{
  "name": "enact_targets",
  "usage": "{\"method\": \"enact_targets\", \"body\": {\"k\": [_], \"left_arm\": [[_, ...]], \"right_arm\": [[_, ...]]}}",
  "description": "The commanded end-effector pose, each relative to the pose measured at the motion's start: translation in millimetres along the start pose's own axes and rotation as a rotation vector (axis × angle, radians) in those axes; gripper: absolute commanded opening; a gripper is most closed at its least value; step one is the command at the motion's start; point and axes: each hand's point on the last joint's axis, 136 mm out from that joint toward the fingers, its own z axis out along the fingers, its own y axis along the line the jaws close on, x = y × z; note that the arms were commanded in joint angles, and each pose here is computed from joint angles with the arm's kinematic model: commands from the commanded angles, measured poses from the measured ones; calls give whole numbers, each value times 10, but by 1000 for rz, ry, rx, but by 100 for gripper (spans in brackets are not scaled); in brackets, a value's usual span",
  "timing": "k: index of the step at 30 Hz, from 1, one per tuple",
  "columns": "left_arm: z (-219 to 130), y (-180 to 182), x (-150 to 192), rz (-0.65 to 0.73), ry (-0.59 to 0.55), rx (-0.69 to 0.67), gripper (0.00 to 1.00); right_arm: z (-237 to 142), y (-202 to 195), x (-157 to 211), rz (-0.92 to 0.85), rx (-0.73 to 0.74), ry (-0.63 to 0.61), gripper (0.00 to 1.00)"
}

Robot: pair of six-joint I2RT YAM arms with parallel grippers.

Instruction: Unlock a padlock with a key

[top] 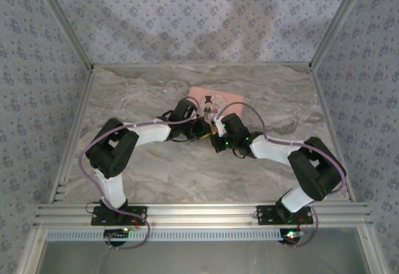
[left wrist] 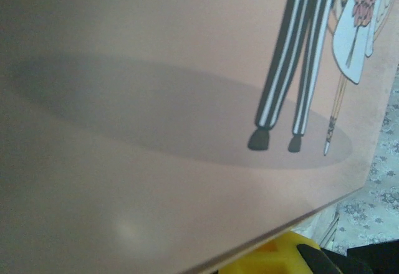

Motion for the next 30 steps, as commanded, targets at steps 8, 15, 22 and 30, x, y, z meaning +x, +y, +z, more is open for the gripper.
{"method": "enact_targets", "body": {"k": [8,15,22,30], "left_arm": [[111,53,138,-103,91,7,0],[78,-3,130,-107,96,24,0],[56,-64,119,-107,99,39,0],[43,-81,127,-110,104,42,0]], "right_arm": [[-361,-26,187,49,1,4,43],[-424,-63,154,105,-15,-29,42],[-249,-48,139,85,2,-16,42],[-86,-77,-14,59,56,-19,36]]}}
